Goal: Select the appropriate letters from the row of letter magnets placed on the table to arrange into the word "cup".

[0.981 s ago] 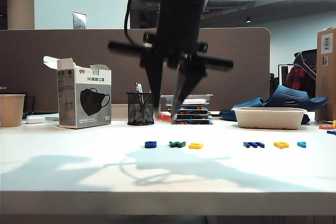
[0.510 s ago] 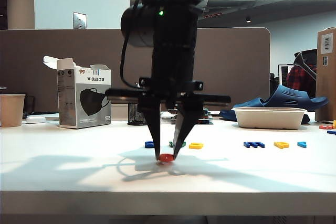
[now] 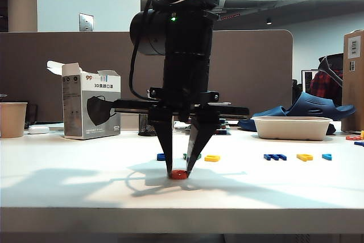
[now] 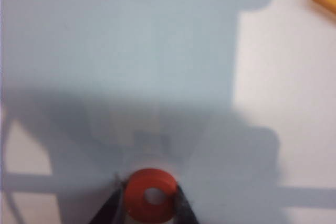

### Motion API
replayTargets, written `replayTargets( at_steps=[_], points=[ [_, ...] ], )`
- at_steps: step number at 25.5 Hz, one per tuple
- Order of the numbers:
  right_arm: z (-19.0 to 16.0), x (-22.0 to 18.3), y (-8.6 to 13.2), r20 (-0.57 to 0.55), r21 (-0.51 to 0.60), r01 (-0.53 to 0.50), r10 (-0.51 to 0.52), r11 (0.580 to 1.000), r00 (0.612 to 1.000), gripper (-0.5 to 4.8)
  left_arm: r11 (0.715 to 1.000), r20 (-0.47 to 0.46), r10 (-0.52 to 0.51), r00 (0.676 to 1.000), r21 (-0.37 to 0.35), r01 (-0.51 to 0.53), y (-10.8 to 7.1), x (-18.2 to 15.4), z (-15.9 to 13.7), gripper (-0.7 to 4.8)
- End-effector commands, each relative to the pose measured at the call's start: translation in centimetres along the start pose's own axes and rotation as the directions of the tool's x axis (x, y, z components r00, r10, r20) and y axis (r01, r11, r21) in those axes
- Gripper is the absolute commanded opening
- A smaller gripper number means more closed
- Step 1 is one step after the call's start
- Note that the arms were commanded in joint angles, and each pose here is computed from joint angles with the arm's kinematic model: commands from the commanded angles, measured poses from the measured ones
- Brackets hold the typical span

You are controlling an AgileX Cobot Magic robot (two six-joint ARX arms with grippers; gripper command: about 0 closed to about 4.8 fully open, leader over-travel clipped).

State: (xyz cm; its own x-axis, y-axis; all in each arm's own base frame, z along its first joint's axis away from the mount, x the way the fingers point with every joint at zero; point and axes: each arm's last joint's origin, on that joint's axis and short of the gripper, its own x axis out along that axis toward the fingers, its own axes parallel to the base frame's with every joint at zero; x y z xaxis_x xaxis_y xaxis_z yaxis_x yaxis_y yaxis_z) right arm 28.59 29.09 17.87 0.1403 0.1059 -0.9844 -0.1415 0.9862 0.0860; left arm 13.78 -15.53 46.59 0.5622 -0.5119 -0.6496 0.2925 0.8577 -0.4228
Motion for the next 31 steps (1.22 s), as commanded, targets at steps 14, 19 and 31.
replayTargets(
  at_steps=[14, 19, 31],
  points=[
    [-0.05, 0.32, 0.04, -0.008, 0.004, 0.003, -0.003, 1.0, 1.0, 1.94, 1.0, 0.012, -0.007, 1.0, 0.004, 0.007, -0.05, -0.22, 0.08, -0.05],
    [-0.01, 0.31, 0.05, -0.006, 0.004, 0.001, -0.001, 1.0, 1.0, 2.21, 1.0, 0.012, -0.007, 1.0, 0.004, 0.007, -0.05, -0.22, 0.08, -0.05],
    [0.36, 0.23, 0.34, 0.015, 0.006, -0.049, 0.049, 0.999, 0.999, 3.44, 1.0, 0.012, -0.007, 1.0, 0.004, 0.007, -0.05, -0.22, 0.08, -0.05]
  ],
)
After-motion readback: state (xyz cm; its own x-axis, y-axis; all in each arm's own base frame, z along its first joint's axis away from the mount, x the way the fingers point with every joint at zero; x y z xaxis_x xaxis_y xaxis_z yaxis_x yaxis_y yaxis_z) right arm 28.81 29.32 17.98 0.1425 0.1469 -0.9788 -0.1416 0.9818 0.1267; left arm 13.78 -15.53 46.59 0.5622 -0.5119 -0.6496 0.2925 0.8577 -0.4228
